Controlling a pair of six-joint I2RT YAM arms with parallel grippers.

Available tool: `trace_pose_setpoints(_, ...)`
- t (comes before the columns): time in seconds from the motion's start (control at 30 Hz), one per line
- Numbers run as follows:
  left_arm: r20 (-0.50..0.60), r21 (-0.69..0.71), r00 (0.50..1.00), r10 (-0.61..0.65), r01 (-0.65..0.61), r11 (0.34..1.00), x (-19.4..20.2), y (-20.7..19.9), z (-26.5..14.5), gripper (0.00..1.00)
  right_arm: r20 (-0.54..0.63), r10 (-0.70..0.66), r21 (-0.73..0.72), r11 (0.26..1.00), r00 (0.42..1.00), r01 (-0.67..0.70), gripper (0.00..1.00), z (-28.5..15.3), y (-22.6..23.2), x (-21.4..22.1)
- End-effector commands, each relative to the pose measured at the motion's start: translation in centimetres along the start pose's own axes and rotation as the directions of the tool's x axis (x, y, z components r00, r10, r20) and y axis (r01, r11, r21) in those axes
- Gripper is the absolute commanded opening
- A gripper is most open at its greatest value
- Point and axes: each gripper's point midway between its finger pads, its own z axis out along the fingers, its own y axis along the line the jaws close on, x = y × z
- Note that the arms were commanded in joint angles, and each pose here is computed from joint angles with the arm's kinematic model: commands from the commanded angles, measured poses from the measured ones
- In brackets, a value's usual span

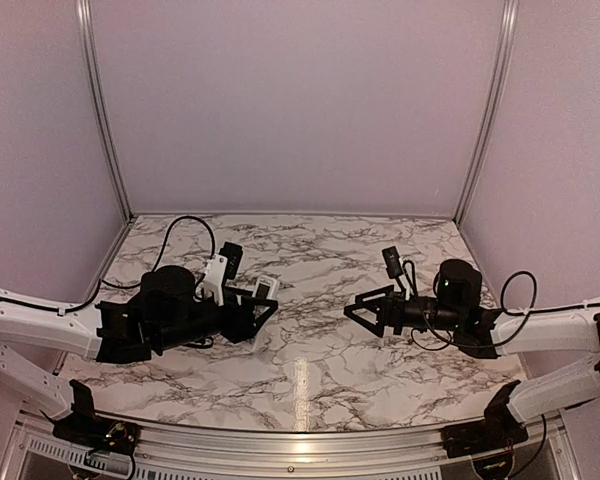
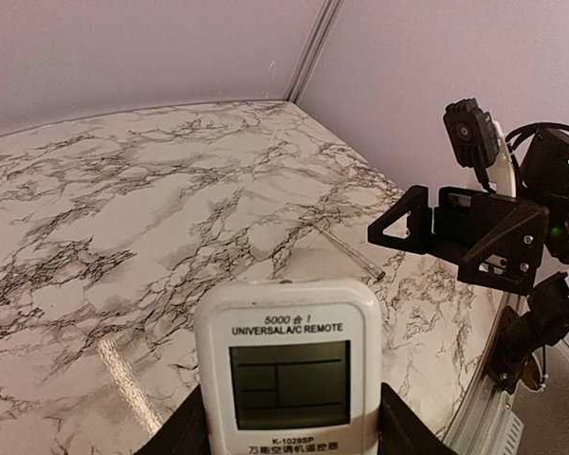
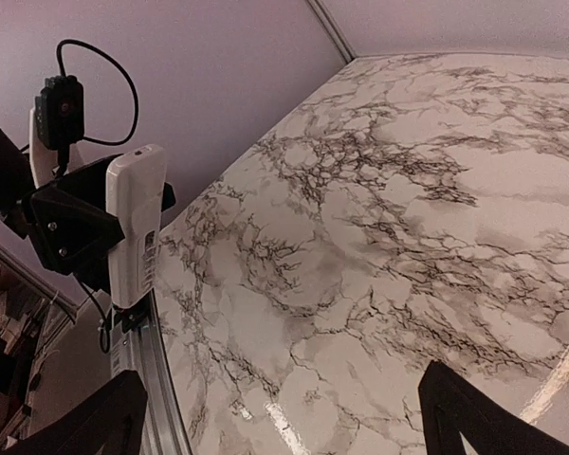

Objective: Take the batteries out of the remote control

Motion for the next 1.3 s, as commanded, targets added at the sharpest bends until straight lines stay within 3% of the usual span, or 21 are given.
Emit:
trace_pose_setpoints(0.0, 0.164, 0.205, 0.986, 0.001, -0.035, 0.978, -4.2, -4.1, -1.8, 0.34, 0.090, -0.147, -0.242, 0.956, 0.985, 0.165, 0.98, 1.0, 6.5, -2.6)
trace_pose_setpoints(0.17, 0.221, 0.305, 0.974, -0.053, -0.017, 0.952, -6.0, -5.9, -2.9, 0.33, 0.131, -0.209, -0.393, 0.886, 0.969, 0.244, 0.98, 2.1, 11.8, -2.0)
trace_pose_setpoints(0.33, 0.264, 0.409, 0.957, -0.119, 0.000, 0.913, -7.9, -7.7, -4.1, 0.31, 0.230, -0.228, -0.433, 0.847, 0.946, 0.310, 0.98, 2.5, 14.7, -2.8)
trace_pose_setpoints(0.5, 0.288, 0.454, 0.943, -0.166, 0.018, 0.891, -8.8, -8.4, -4.5, 0.30, 0.300, -0.170, -0.470, 0.830, 0.939, 0.301, 0.99, 2.8, 15.5, -4.0)
trace_pose_setpoints(0.9, 0.266, 0.519, 0.943, -0.198, 0.033, 0.854, -8.9, -9.9, -3.3, 0.29, 0.289, -0.080, -0.622, 0.742, 0.954, 0.251, 0.98, 5.3, 17.3, -4.0)
trace_pose_setpoints(1.27, 0.272, 0.543, 0.933, -0.237, 0.055, 0.838, -9.4, -10.2, -3.1, 0.28, 0.319, -0.083, -0.704, 0.647, 0.944, 0.294, 0.88, 4.3, 19.4, -3.4)
